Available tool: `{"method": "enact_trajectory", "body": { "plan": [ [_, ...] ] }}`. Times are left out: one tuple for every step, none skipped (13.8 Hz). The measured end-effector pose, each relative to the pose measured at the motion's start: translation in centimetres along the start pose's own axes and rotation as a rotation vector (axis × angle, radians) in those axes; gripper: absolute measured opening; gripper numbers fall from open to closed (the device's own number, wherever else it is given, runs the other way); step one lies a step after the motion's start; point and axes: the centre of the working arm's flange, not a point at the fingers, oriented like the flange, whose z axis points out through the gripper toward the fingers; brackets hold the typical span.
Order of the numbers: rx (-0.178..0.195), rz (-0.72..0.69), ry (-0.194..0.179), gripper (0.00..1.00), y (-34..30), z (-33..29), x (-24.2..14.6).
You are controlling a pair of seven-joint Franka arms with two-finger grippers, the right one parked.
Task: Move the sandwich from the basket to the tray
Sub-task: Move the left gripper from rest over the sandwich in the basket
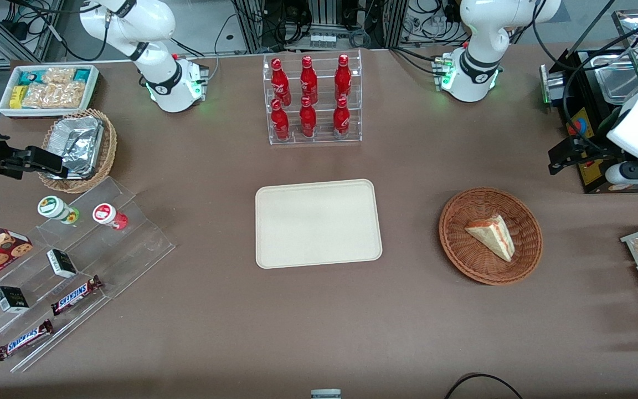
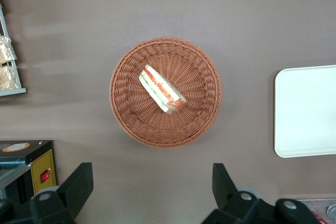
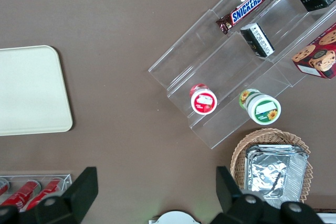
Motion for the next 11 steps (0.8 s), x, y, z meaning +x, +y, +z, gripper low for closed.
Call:
{"method": "enact_trajectory", "body": {
  "plan": [
    [0.000,0.000,-0.003,1.00,0.0,-0.1,-0.1],
    [0.001,0.000,-0.011,1.00,-0.1,0.0,-0.1],
    [0.001,-0.002,-0.016,1.00,-0.2,0.2,-0.1],
    [0.004,-0.004,-0.022,1.00,-0.3,0.5,0.0],
    [0.006,-0.006,-0.034,1.00,-0.5,1.1,0.2],
    [0.008,-0.008,-0.049,1.00,-0.6,2.0,0.5],
    [0.009,-0.008,-0.060,1.00,-0.7,3.3,0.9],
    [0.010,-0.008,-0.056,1.00,-0.7,4.9,1.5],
    [0.011,-0.007,-0.049,1.00,-0.7,6.8,1.9],
    [0.014,-0.008,-0.040,1.00,-0.7,8.8,2.2],
    [0.015,-0.026,-0.028,1.00,-0.7,10.6,2.3]
  ]
}}
